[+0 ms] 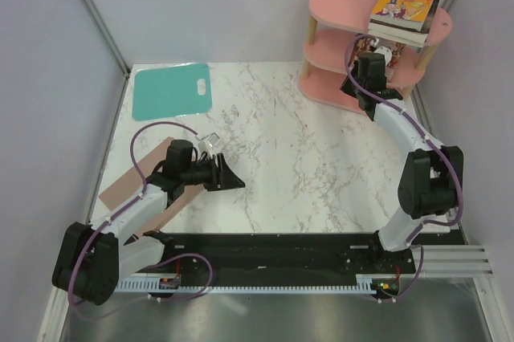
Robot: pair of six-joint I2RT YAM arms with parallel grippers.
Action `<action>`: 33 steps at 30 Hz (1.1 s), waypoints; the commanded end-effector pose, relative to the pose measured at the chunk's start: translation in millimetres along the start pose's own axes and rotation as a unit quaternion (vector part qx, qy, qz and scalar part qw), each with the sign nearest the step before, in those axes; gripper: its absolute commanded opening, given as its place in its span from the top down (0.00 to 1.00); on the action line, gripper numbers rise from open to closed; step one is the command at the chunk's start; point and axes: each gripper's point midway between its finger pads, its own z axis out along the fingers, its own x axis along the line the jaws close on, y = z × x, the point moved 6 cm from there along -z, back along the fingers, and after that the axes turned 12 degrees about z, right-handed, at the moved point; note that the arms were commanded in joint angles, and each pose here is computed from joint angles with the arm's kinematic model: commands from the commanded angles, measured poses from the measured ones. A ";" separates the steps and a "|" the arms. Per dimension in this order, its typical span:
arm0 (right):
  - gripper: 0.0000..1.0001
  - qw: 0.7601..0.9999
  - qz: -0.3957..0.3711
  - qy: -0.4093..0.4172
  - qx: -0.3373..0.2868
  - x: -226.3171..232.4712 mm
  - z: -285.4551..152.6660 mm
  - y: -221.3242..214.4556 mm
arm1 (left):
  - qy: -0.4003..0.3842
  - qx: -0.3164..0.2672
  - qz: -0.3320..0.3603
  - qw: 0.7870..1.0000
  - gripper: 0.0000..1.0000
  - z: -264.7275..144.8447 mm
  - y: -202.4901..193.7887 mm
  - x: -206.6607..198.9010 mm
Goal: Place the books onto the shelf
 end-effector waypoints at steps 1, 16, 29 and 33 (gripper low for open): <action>1.00 0.998 0.006 0.038 -0.048 11.8 -40.8 23.5 | -0.003 0.000 0.027 1.000 0.47 -0.3 -1.2 -0.6; 0.61 0.995 -0.075 0.013 0.059 -43.0 -113.3 -56.6 | 0.038 -0.004 0.035 0.999 0.23 -2.6 11.4 0.4; 0.02 0.992 -0.063 -0.041 0.105 -120.3 -175.2 -122.3 | 0.190 0.033 0.023 0.981 0.18 5.4 41.5 35.0; 0.02 0.995 -0.049 -0.034 0.079 -122.5 -184.0 -118.8 | 0.185 0.040 0.029 0.982 0.19 9.2 43.6 37.0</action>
